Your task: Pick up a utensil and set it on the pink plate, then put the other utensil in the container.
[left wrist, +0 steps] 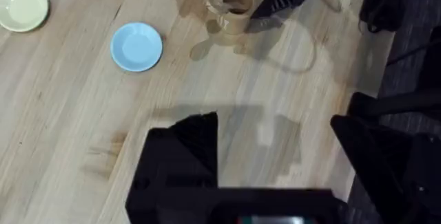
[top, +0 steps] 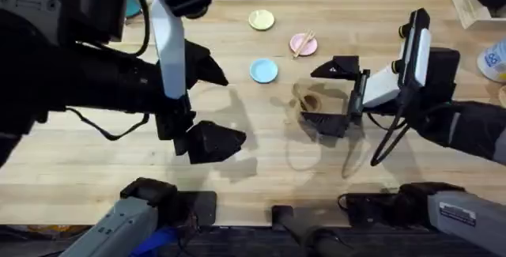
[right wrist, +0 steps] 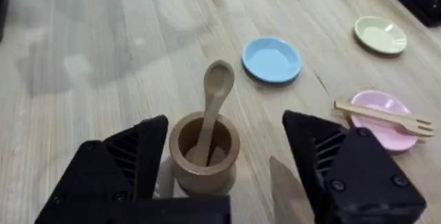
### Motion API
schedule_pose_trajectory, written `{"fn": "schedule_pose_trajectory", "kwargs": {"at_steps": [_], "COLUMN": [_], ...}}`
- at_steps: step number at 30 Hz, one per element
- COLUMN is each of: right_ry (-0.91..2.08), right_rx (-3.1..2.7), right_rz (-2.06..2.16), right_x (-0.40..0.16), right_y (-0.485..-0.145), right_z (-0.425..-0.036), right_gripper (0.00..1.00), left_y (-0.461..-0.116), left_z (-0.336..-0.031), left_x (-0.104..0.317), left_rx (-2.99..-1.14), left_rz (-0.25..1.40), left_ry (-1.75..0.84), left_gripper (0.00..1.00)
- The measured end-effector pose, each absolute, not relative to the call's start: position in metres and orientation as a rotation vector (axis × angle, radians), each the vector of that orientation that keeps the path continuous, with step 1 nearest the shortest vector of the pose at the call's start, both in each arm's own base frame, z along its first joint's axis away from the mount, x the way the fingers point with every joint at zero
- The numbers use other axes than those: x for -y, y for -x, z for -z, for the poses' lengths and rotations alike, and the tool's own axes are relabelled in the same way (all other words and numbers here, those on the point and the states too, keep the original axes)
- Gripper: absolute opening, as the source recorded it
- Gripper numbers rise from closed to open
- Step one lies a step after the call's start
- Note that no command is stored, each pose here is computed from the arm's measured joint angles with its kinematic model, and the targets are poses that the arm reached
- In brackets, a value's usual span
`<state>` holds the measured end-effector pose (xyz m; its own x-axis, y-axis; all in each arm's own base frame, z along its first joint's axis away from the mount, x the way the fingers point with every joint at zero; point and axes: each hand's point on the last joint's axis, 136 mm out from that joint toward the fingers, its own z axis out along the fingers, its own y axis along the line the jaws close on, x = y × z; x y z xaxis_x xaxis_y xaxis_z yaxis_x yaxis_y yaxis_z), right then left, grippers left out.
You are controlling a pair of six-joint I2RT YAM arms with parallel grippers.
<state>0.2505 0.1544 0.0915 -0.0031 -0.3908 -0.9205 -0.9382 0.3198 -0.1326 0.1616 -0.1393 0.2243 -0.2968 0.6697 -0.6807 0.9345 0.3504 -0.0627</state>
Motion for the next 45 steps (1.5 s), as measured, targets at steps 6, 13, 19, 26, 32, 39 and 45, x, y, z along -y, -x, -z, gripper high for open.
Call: {"fn": "schedule_pose_trajectory", "kwargs": {"at_steps": [6, 13, 19, 26, 32, 39, 45], "right_ry": [1.243, 1.230, 1.180, 1.116, 1.082, 0.960, 0.829], "right_rx": [-1.581, -1.567, -1.547, -1.648, -1.685, -1.856, -2.021], "right_rz": [-0.683, -0.672, -0.666, -0.747, -0.781, -0.803, -0.855], "right_x": [-0.154, -0.154, -0.154, -0.153, -0.153, -0.146, -0.140], "right_y": [-0.251, -0.251, -0.246, -0.222, -0.221, -0.225, -0.217], "right_z": [-0.092, -0.101, -0.128, -0.138, -0.173, -0.204, -0.223], "right_gripper": [0.996, 0.996, 0.997, 0.997, 0.997, 0.998, 0.997], "left_y": [-0.162, -0.162, -0.162, -0.162, -0.162, -0.162, -0.162], "left_z": [-0.224, -0.224, -0.224, -0.224, -0.224, -0.224, -0.224], "left_x": [0.139, 0.139, 0.139, 0.139, 0.139, 0.139, 0.139], "left_rx": [-2.062, -2.062, -2.062, -2.062, -2.062, -2.062, -2.062], "left_rz": [0.622, 0.622, 0.622, 0.622, 0.622, 0.622, 0.622], "left_ry": [-1.392, -1.392, -1.392, -1.392, -1.392, -1.392, -1.392], "left_gripper": [0.995, 0.995, 0.995, 0.996, 0.995, 0.996, 0.995]}}
